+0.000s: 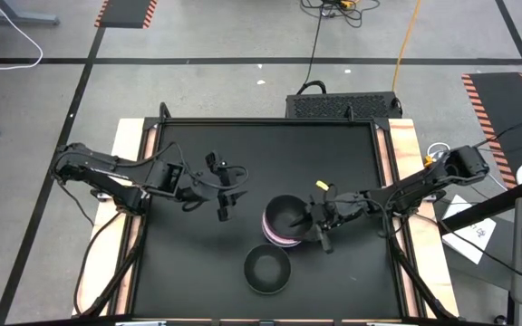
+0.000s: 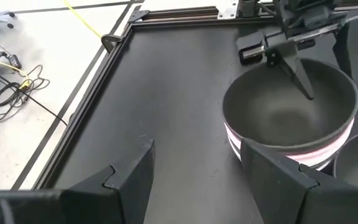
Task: Nest bowls inside each other
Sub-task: Stack the left black bowl on top of the pink bowl
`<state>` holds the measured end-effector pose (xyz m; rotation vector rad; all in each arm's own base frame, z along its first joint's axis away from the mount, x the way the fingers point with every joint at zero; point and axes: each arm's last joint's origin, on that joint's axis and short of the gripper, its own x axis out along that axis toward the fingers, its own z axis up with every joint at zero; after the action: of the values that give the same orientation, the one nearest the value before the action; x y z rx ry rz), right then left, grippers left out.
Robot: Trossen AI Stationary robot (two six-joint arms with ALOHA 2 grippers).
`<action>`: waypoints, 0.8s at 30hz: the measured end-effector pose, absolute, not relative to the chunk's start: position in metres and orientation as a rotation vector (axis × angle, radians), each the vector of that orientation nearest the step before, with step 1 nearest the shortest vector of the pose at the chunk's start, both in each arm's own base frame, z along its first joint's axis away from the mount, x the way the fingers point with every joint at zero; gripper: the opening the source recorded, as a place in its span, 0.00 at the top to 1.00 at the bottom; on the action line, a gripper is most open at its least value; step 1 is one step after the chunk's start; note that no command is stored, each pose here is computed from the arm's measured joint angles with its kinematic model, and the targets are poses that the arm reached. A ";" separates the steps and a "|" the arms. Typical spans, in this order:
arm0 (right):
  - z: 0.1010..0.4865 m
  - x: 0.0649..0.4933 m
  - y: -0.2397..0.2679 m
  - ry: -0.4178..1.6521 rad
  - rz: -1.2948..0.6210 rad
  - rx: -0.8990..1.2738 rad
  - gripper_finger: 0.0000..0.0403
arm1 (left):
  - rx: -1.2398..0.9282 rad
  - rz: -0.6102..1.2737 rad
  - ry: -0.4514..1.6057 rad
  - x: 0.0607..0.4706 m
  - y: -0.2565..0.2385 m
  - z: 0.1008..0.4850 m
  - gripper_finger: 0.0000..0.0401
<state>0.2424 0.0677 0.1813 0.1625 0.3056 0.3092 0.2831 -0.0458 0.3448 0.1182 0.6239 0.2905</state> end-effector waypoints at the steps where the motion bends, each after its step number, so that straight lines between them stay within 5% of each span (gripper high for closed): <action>1: 0.184 0.242 0.068 0.318 0.309 0.156 0.51 | 0.117 0.291 0.624 0.283 -0.046 0.345 0.40; 12: 0.240 0.256 0.087 0.378 0.315 0.018 0.51 | 0.117 0.292 0.627 0.284 -0.046 0.342 0.40; 24: 0.223 0.275 0.092 0.356 0.308 -0.002 0.51 | 0.112 0.279 0.669 0.283 -0.048 0.325 0.40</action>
<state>0.2747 0.0916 0.2234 -0.0021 0.3556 0.3077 0.2833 -0.0481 0.3250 0.1117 0.6694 0.2789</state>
